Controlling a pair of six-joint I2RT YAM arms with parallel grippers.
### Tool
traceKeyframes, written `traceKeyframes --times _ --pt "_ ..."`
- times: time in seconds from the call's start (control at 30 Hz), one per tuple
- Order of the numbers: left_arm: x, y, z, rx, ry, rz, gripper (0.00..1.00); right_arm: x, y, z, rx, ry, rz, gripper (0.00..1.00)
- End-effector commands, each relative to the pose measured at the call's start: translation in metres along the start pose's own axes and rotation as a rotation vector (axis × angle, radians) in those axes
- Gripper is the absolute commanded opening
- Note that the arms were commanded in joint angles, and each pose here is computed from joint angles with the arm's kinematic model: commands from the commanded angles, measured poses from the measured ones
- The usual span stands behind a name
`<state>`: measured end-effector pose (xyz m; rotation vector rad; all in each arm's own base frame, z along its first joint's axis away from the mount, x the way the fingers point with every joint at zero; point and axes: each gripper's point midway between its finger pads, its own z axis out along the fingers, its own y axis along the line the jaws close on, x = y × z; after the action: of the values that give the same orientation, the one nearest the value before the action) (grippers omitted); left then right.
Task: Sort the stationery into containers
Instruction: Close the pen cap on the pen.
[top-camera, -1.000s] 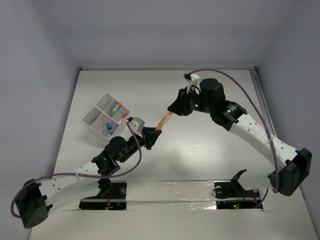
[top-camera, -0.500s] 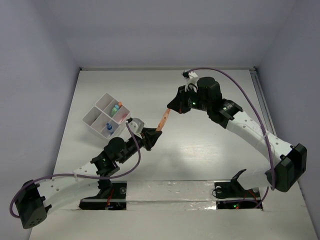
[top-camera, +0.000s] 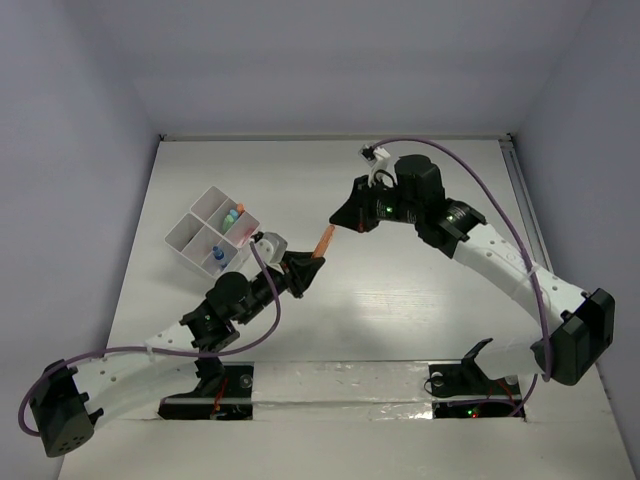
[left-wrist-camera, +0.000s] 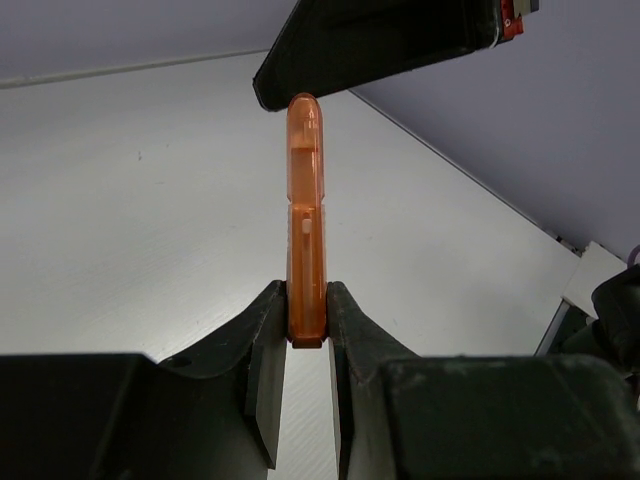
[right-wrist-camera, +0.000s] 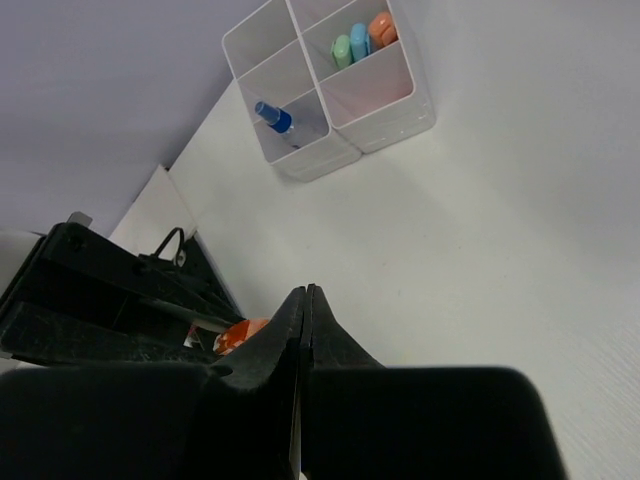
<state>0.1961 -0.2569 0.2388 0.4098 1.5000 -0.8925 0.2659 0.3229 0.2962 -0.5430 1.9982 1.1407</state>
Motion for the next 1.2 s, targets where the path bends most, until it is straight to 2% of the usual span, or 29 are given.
traceKeyframes --times 0.0,0.3,0.43,0.47,0.5,0.63,0.73,0.77,1.07,1.17 --pt "-0.038 -0.011 0.005 0.022 -0.1 -0.01 0.0 -0.005 0.015 -0.005 -0.074 -0.029 0.0 0.0" --pt "-0.049 -0.013 0.012 0.016 -0.119 0.007 0.0 0.028 0.021 0.001 -0.112 0.047 0.027 0.0" --pt "-0.051 -0.014 0.014 0.021 -0.118 0.009 0.0 0.019 0.004 -0.005 0.018 -0.022 0.012 0.02" --pt "-0.052 -0.015 0.014 0.023 -0.119 0.006 0.0 0.018 0.0 -0.008 0.054 -0.029 0.013 0.06" --pt "-0.05 -0.014 0.013 0.021 -0.113 0.0 0.0 0.012 -0.008 -0.01 0.109 -0.056 0.012 0.17" --pt "-0.042 -0.012 0.009 0.016 -0.1 -0.013 0.0 -0.002 -0.033 -0.024 0.278 -0.108 0.023 0.43" --pt "-0.037 -0.009 0.005 0.008 -0.095 -0.025 0.0 -0.011 -0.03 -0.034 0.288 -0.155 0.018 0.59" --pt "-0.03 -0.007 0.004 0.005 -0.082 -0.032 0.0 -0.027 -0.016 -0.046 0.25 -0.236 0.019 0.73" --pt "-0.024 -0.006 0.011 -0.005 -0.064 -0.035 0.0 -0.037 0.021 -0.046 0.051 -0.303 0.077 0.87" --pt "-0.023 -0.006 0.014 -0.005 -0.061 -0.036 0.0 -0.035 0.027 -0.041 -0.002 -0.298 0.085 0.88"
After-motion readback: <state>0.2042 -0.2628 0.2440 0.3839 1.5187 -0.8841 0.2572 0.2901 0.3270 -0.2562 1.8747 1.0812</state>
